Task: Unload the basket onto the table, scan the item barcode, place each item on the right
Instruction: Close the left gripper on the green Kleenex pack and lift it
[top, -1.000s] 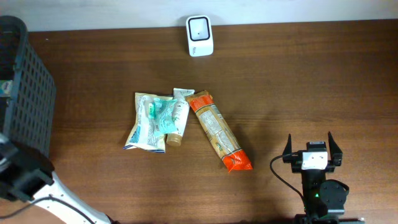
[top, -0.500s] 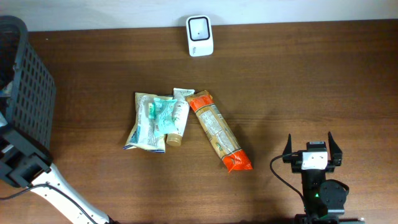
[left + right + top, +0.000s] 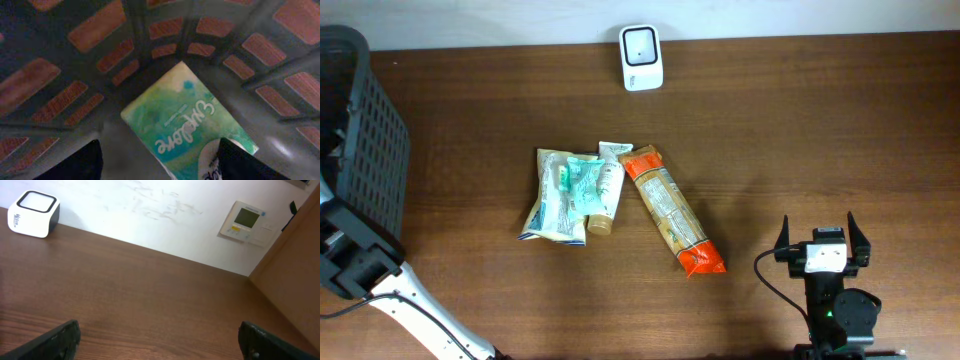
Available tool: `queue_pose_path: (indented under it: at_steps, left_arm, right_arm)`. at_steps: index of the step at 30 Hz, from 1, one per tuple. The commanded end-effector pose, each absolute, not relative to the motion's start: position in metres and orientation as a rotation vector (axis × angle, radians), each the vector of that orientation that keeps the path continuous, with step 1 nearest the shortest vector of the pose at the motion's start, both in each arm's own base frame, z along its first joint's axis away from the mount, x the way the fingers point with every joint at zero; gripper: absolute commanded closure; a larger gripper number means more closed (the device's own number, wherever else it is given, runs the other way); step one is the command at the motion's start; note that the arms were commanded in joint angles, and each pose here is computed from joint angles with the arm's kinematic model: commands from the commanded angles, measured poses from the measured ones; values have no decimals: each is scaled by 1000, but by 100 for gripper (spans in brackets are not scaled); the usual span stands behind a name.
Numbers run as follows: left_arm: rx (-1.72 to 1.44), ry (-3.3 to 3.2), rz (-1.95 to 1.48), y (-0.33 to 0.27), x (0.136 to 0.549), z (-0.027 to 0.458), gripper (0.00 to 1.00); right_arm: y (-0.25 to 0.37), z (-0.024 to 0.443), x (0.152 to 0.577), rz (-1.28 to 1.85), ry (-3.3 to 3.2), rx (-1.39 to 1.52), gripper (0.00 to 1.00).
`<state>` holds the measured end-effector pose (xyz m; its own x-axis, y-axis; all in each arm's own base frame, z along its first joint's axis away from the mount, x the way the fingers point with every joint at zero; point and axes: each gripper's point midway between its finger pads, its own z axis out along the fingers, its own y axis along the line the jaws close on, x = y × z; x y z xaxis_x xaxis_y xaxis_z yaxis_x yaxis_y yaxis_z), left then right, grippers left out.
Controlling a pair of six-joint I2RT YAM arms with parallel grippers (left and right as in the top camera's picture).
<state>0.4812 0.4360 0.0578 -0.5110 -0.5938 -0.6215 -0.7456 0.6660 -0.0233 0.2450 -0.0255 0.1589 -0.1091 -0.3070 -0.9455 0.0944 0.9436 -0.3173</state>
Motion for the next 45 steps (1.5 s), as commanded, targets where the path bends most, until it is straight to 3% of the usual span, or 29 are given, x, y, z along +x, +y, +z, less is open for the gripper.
queue_pose_path:
  at_steps: [1,8,9,10,11,15,18,20,23,28,31,33,35,38,42,43,44,45]
  left_arm:
    - [-1079,2393,280,425,470,-3,24]
    - [-1115,2493,228,411,458,-48,22]
    - [-1117,2497,226,410,457,-50,26]
    - [-1119,2501,226,410,456,-52,73]
    - [-1119,2501,224,410,457,-52,100]
    - [-1083,2477,91,401,468,-40,100]
    - [-1021,2397,-112,395,481,18,100]
    - [-1036,2367,-145,398,467,66,100]
    - [-1113,2386,-161,397,433,97,100]
    - [-1158,2447,-193,390,410,95,100]
    - [-1156,2445,-193,390,411,95,56]
    - [-1156,2445,-193,390,411,95,55]
    - [-1159,2446,-183,391,410,95,31]
    - [-1177,2458,-99,401,407,88,29]
    - [-1207,2528,-120,396,409,40,35]
    - [-1212,2542,-131,394,409,32,49]
    - [-1217,2547,-140,393,409,28,74]
    - [-1216,2547,-139,393,409,28,84]
  right_arm:
    - [-29,155,245,-359,1656,-153,1]
    - [-29,155,245,-359,1656,-153,1]
    - [-29,155,245,-359,1656,-153,1]
    - [-29,155,245,-359,1656,-153,1]
    - [-29,155,245,-359,1656,-153,1]
    - [-29,155,245,-359,1656,-153,1]
    - [-29,155,245,-359,1656,-153,1]
    - [-29,155,245,-359,1656,-154,1]
    - [-29,155,245,-359,1656,-153,1]
    - [-29,155,245,-359,1656,-153,1]
    - [-29,155,245,-359,1656,-153,1]
    - [-29,155,245,-359,1656,-153,1]
    - [-29,155,245,-359,1656,-153,1]
    - [-29,155,245,-359,1656,-154,1]
    - [-29,155,245,-359,1656,-153,1]
    - [-29,155,245,-359,1656,-153,1]
    - [-29,155,245,-359,1656,-153,1]
    - [-29,155,245,-359,1656,-153,1]
